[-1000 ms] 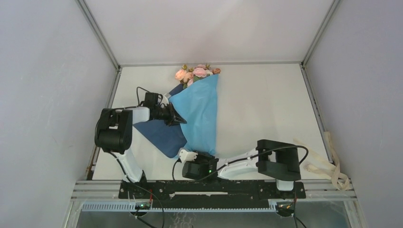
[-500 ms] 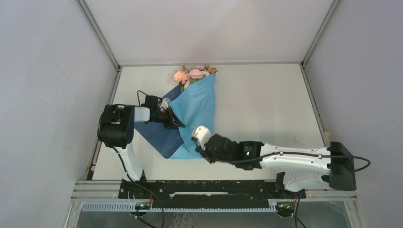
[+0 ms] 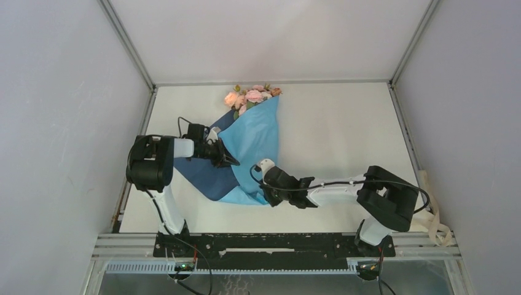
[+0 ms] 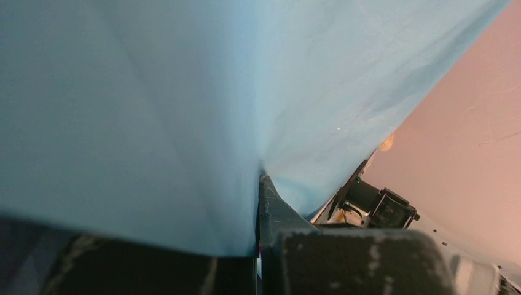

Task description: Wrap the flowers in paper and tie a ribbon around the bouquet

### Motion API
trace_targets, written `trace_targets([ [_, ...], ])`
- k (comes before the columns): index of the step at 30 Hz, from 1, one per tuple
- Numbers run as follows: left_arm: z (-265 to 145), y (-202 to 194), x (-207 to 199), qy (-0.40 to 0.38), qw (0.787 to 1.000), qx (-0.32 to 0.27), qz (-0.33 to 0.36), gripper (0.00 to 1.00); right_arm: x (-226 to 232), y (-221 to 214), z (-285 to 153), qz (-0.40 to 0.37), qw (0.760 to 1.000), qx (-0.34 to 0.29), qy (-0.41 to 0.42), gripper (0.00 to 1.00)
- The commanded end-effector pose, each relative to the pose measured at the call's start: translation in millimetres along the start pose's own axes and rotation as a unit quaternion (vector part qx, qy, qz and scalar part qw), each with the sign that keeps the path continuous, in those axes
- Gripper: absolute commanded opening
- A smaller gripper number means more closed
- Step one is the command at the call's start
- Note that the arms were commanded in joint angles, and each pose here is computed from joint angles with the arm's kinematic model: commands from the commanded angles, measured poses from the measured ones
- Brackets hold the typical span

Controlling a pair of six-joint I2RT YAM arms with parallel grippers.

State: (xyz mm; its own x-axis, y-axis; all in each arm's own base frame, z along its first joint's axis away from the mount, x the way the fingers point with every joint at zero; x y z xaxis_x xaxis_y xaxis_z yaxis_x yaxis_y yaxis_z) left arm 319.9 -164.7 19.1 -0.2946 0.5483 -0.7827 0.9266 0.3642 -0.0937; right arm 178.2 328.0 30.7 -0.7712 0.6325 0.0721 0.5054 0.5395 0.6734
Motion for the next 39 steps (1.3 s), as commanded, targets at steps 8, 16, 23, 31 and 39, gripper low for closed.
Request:
trace_targets([
  [8, -1.6, 7.9, -6.8, -0.003, 1.0, -0.009, 0.028, 0.0, 13.1, -42.1, -52.8, 0.123, 0.992, 0.014, 0.001, 0.19],
  [16, -5.2, 6.4, -11.5, -0.009, 0.999, -0.01, 0.035, 0.0, 3.5, -19.7, -52.0, 0.257, 0.961, -0.029, 0.098, 0.51],
  [23, -6.6, 4.5, -13.3, -0.012, 0.999, -0.009, 0.037, 0.0, -7.2, -31.3, -36.2, 0.308, 0.943, -0.012, 0.123, 0.44],
  [31, -7.2, 4.9, -13.5, -0.011, 0.999, -0.008, 0.036, 0.0, -5.8, -41.9, -26.9, 0.357, 0.918, -0.012, 0.174, 0.09],
  [39, -18.7, 24.2, -21.5, 0.013, 0.994, -0.049, 0.099, 0.0, -5.3, -77.9, -45.0, 0.397, 0.9, -0.011, 0.178, 0.0],
])
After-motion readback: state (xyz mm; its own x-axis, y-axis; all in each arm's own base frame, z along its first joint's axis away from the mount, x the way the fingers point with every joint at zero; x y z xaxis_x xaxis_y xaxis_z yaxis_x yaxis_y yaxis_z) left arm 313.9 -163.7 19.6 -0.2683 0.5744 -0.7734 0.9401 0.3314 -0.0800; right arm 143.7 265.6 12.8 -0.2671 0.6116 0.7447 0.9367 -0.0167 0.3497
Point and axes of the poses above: each gripper's point midway between its finger pads, its own z axis out along the fingers, its own x axis along the line the jaws close on, y = z × x, the point moved 1 cm from there along -z, back along the fingers, and after that the axes turned 9 degrees about -z, right-handed, at the moved point
